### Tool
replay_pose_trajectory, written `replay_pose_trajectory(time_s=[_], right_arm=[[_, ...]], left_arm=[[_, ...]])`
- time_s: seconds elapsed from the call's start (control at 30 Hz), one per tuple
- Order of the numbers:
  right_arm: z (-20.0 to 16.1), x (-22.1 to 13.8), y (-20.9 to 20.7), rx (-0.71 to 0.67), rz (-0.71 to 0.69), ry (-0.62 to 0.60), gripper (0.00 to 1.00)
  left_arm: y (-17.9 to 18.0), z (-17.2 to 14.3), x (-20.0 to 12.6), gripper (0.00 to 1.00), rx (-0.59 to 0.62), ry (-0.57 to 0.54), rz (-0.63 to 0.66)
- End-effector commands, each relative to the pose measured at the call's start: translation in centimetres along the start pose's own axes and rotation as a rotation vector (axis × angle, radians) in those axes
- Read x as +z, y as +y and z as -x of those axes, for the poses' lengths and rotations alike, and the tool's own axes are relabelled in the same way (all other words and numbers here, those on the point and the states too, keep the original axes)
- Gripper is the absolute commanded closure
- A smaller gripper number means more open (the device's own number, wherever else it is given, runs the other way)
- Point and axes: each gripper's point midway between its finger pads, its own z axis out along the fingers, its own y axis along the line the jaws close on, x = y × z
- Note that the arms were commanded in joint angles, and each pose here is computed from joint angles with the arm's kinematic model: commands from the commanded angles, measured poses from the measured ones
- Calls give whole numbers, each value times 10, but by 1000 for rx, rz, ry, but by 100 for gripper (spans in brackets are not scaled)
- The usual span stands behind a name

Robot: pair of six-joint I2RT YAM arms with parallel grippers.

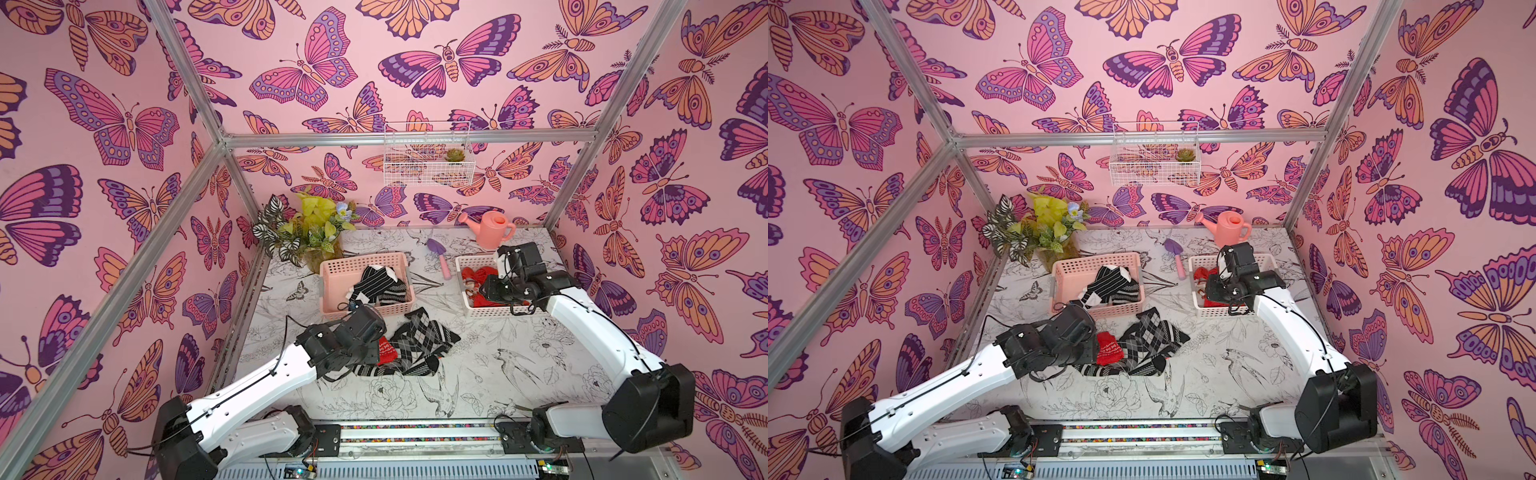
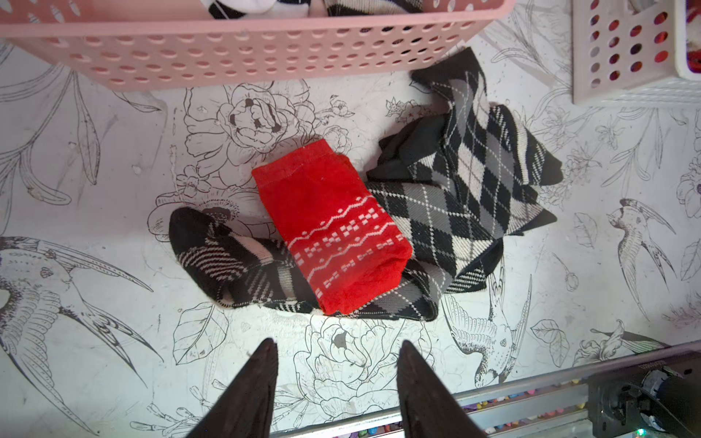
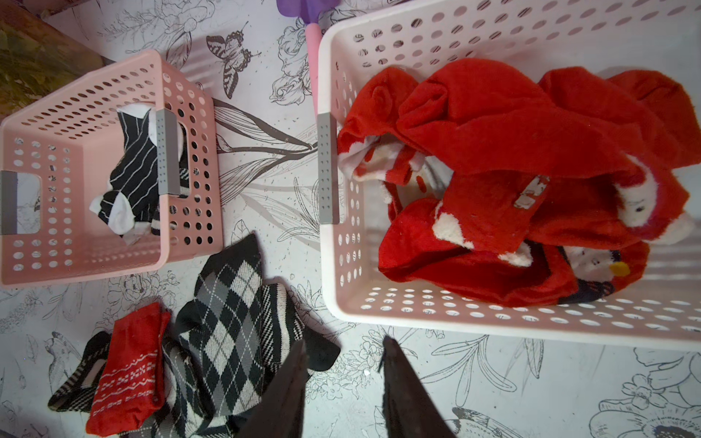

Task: Sort the socks into the basket by color
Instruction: Pick up the sock at the center of the board.

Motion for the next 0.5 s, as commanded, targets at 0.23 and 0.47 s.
replay_pose_trajectory(time_s=[0.23,0.47], right_arm=[[-6,-9,12,-45,25,4,64],[-8,-12,13,-53,23,4,64]], left_arm=[[14,-17,18,48,-106,14,37],[9,-20,30,47,-166,-10,-30]])
